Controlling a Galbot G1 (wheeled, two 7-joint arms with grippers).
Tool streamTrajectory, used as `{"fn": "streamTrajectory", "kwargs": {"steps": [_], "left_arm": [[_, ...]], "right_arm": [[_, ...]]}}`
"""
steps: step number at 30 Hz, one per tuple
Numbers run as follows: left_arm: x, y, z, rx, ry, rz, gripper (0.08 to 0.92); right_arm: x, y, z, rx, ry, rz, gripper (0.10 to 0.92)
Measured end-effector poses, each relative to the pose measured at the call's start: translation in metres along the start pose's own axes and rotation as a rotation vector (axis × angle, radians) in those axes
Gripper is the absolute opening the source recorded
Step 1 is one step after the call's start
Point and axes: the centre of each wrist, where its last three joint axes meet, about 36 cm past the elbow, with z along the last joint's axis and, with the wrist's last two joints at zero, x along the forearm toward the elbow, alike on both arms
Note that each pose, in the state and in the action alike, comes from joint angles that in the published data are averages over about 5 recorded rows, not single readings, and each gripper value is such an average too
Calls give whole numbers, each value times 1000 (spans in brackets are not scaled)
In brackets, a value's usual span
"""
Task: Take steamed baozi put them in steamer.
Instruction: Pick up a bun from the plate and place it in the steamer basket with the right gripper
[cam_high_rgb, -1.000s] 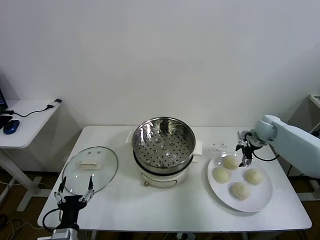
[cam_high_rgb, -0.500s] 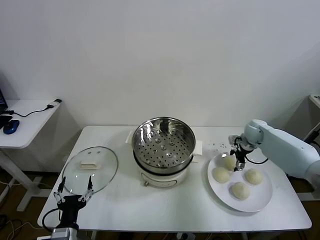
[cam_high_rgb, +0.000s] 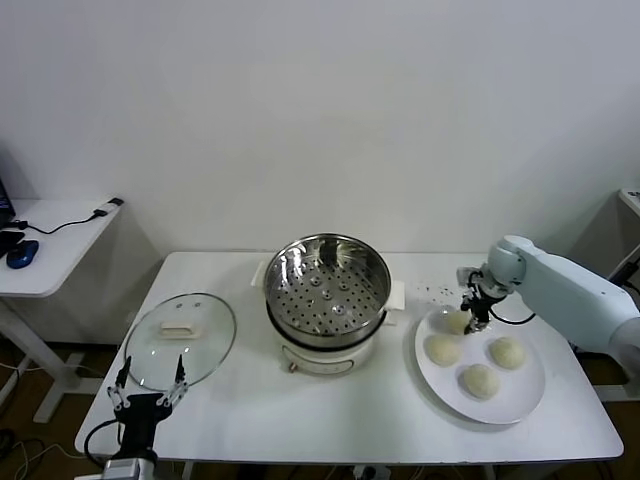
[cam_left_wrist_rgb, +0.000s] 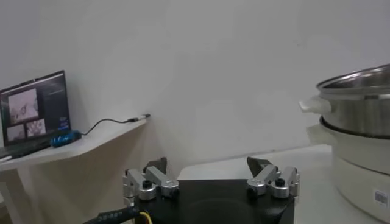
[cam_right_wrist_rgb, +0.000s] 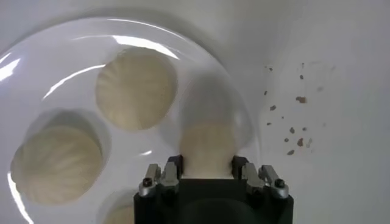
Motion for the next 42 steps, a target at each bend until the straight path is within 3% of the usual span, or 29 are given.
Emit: {"fn": "streamTrajectory", "kwargs": {"steps": [11,17,22,29,42], "left_arm": [[7,0,4,-5,11,9,823],[10,-1,6,-8,16,11,823],[11,-1,6,-8,18,14,823],[11,1,5,-17,20,12,823],[7,1,3,-14,22,0,823]], "right_arm": [[119,-54,-64,367,-22,91,526],[187,-72,-136,689,-3,157,523],[218,-73,-208,976,36,194,524],[222,-63,-290,1277,90,213,526],[149,-40,-361,1539,157,156,530]]}}
